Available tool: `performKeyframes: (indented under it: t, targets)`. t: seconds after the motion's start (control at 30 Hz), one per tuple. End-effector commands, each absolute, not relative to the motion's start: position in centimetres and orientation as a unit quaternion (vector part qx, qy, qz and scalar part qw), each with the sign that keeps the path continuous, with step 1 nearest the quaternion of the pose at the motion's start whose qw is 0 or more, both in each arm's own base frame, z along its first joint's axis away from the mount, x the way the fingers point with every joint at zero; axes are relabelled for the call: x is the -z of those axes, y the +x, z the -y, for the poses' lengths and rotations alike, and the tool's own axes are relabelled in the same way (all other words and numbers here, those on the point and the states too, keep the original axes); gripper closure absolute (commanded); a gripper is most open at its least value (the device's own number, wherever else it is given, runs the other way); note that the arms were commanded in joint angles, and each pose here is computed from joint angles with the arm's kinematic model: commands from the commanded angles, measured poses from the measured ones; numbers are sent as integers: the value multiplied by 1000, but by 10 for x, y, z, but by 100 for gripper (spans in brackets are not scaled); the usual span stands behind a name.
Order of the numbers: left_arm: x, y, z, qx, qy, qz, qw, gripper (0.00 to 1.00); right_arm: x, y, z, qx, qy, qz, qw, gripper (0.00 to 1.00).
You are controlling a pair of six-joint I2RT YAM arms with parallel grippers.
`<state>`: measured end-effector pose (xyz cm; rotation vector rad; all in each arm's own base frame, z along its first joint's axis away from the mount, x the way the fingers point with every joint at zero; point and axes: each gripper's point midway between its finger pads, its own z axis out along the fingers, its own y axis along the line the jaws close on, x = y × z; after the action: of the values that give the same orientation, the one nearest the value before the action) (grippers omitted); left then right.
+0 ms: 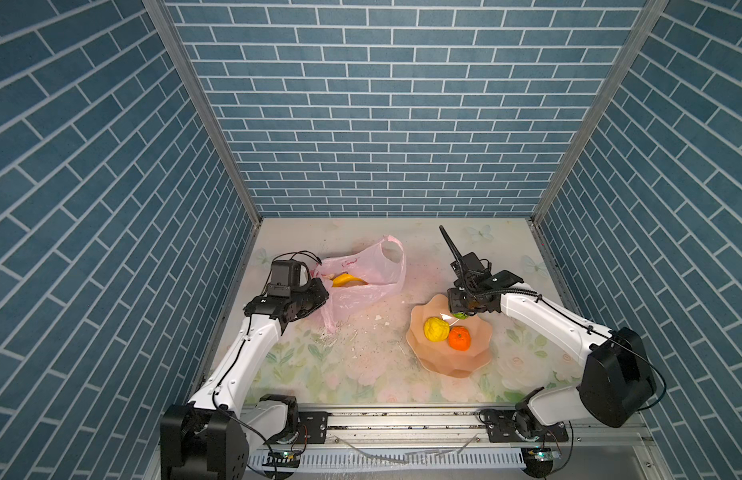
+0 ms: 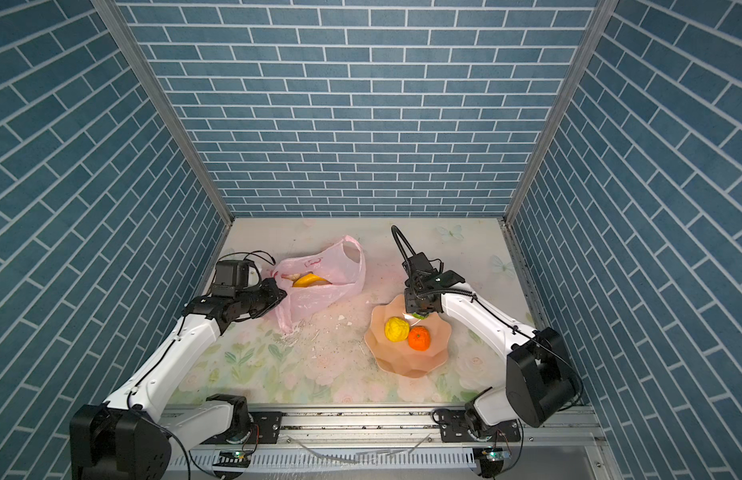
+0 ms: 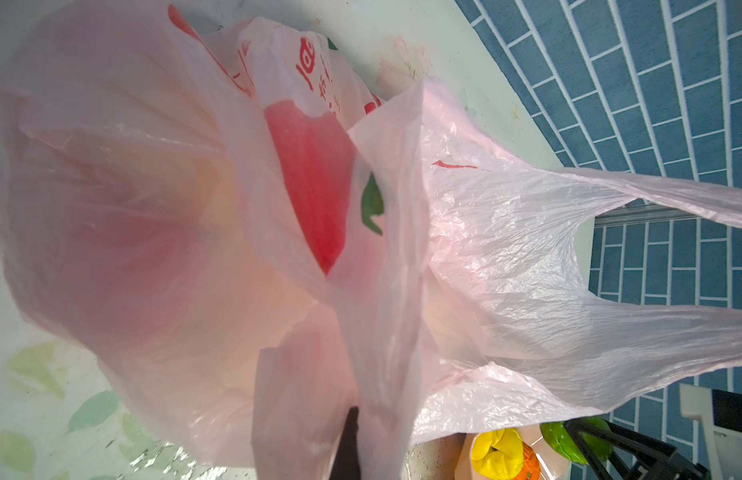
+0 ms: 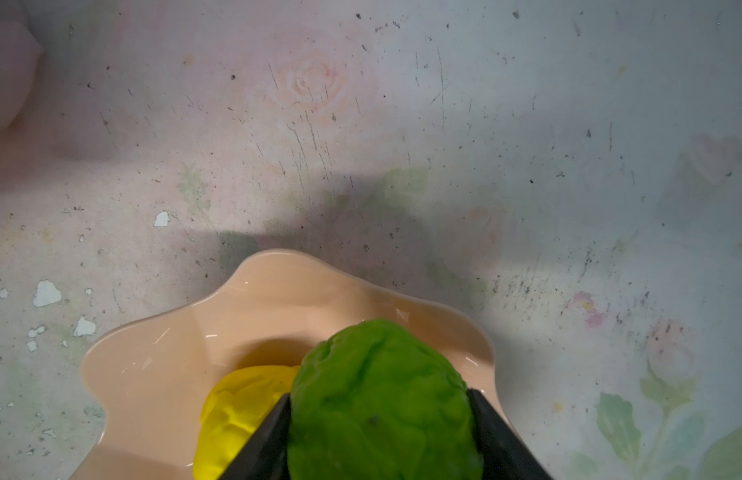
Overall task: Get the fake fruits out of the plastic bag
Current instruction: 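Carry the green fruit over the peach bowl and lower it, then open the right gripper to drop the green fruit into the bowl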
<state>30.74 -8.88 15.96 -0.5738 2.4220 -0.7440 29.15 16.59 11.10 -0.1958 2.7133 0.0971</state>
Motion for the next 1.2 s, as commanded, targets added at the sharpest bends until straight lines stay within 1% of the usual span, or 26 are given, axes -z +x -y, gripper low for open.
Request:
performKeyframes:
  t: [0.0,0.17,0.37,0.5,0.77,1.03,1.17]
  targets:
    - [-158,307,87,272,-211,-900,269,100,-95,291,-168,-41,-57,-978,195,74]
    - [-156,308,87,272,-210,-900,267,100,-82,289,-170,-43,-54,-981,180,71]
    - [-155,307,87,271,-209,-901,266,100,-71,284,-169,-44,-50,-983,168,57]
    - [-155,308,88,272,-209,-901,265,100,-67,282,-168,-44,-46,-984,164,52]
    - [-156,309,88,274,-208,-900,266,100,-71,279,-169,-51,-44,-984,166,40]
    - [-159,309,89,276,-205,-900,269,100,-80,278,-167,-49,-43,-983,174,31]
    - [-161,309,90,274,-197,-903,266,100,-95,278,-165,-42,-41,-981,186,27]
